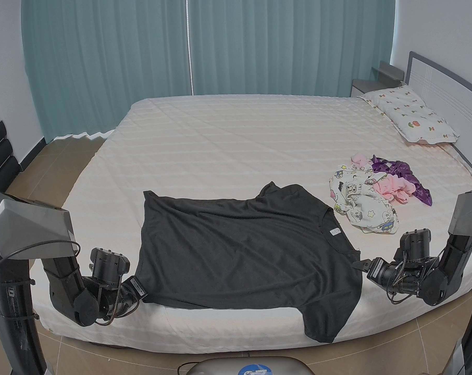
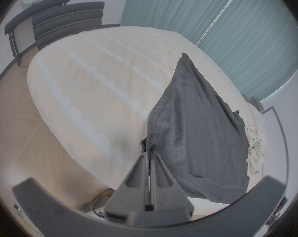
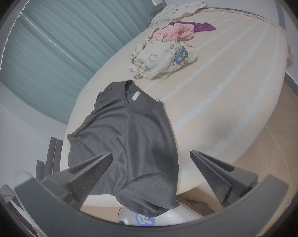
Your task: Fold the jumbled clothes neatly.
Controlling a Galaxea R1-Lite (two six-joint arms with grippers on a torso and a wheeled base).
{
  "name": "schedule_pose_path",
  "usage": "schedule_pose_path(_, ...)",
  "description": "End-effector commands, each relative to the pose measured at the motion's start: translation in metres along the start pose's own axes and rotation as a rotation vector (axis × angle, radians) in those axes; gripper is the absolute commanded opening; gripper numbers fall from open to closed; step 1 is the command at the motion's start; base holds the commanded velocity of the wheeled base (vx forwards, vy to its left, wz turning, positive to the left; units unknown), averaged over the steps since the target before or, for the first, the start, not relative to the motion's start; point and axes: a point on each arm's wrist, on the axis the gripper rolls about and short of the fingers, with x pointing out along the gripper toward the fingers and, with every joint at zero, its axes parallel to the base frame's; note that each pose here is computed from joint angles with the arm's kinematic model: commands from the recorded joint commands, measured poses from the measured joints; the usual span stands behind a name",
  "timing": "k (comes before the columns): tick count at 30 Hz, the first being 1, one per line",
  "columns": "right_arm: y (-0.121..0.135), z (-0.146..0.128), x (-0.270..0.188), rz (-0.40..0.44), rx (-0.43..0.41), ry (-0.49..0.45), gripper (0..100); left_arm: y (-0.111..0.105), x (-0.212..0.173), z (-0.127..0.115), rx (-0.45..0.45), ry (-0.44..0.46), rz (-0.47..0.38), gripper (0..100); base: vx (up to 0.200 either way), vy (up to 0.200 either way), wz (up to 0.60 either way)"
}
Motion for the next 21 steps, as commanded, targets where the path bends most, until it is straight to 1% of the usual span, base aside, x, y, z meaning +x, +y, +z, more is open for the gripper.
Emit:
schedule_pose_path(1, -0.007, -0.009, 0.009, -0.025, -0.007, 0.046, 100, 0.000, 0.000, 0.004, -0.042, 0.020, -0.029, 0, 0.000, 0.000, 0.00)
schedule_pose_path(4, -0.008, -0.009, 0.014, -0.030, -0.008, 0.058, 100, 0.001, 0.000, 0.005, -0.065, 0.028, -0.040, 0, 0.000, 0.000, 0.00)
schedule_pose_path(8, -0.008, -0.008, 0.020, -0.059, -0.004, 0.091, 100, 0.001, -0.003, 0.010, -0.090, 0.026, -0.053, 0, 0.000, 0.000, 0.00)
schedule_pose_path(13, -0.003, -0.001, 0.029, -0.064, -0.002, 0.097, 100, -0.001, -0.010, 0.017, -0.149, 0.037, -0.101, 0, 0.000, 0.000, 0.00)
schedule_pose_path(21, 0.001, 0.001, 0.047, -0.058, -0.009, 0.095, 100, 0.000, -0.010, 0.019, -0.156, 0.047, -0.111, 0, 0.000, 0.000, 0.00)
